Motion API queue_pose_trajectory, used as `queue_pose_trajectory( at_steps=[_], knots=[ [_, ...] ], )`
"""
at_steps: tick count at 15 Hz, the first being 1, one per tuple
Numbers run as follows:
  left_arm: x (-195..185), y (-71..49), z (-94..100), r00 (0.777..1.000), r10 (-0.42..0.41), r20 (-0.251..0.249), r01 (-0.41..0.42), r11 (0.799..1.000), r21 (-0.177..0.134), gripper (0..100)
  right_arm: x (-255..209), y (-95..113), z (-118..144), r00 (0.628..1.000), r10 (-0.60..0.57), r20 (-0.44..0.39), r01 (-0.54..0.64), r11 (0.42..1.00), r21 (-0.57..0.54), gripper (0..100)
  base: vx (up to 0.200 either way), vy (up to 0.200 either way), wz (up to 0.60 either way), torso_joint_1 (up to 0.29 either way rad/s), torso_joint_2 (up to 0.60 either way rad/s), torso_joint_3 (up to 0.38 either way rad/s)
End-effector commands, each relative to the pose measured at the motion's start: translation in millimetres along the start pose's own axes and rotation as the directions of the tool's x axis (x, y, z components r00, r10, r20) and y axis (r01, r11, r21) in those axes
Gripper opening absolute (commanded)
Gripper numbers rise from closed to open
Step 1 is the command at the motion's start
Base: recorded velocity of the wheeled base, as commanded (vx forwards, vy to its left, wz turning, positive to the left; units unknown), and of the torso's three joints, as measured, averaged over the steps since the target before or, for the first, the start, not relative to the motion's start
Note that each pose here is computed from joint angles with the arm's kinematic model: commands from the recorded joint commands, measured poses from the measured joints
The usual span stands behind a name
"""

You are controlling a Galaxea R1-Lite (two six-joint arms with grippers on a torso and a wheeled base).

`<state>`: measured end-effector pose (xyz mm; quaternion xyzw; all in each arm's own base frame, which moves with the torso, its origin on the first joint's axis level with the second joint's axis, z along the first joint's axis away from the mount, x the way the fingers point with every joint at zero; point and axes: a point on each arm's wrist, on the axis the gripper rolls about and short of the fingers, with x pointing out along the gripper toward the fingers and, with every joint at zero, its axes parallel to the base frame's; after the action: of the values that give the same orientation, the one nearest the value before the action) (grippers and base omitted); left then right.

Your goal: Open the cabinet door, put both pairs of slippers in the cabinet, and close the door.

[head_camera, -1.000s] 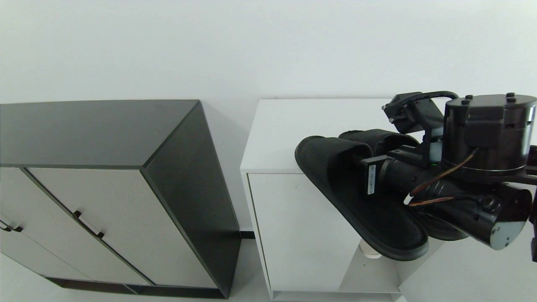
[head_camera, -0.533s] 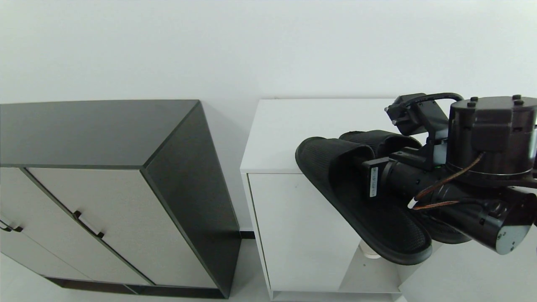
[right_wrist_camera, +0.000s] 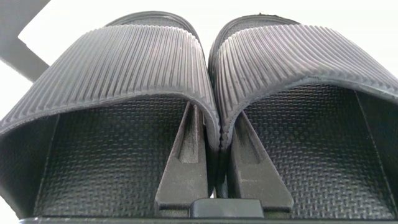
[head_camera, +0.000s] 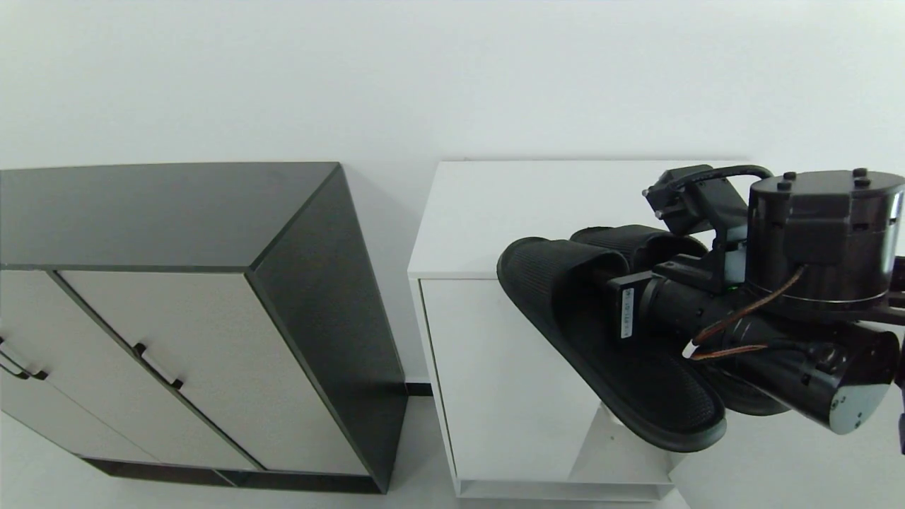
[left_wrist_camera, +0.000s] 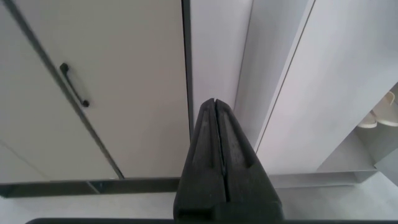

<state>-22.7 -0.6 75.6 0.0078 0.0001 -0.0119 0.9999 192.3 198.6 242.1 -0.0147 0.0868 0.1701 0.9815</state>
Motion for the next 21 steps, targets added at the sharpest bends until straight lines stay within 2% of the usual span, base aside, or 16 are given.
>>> queue_pose_trajectory(
  at_steps=[1, 8, 21],
  knots=[
    [0.1, 0.0, 0.1, 1.0, -0.001, -0.001, 0.001, 1.0, 0.0, 0, 1.5, 2.2, -2.8, 1.0, 0.003, -0.009, -0.003, 1.0, -0.006, 0, -0.2, 0.0, 0.0, -0.007, 0.01, 0.002],
    [0.1, 0.0, 0.1, 1.0, 0.001, -0.001, -0.001, 1.0, 0.0, 0, 2.9, 3.1, -6.0, 1.0, 0.004, -0.02, -0.004, 1.0, -0.012, 0, -0.2, 0.0, 0.0, 0.0, 0.0, 0.004],
    [0.1, 0.0, 0.1, 1.0, 0.001, -0.001, -0.001, 1.0, -0.002, 0, 3.8, 3.8, -9.7, 1.0, 0.007, -0.031, -0.007, 1.0, -0.017, 0, 0.0, 0.0, 0.0, 0.0, 0.0, 0.0]
  ],
)
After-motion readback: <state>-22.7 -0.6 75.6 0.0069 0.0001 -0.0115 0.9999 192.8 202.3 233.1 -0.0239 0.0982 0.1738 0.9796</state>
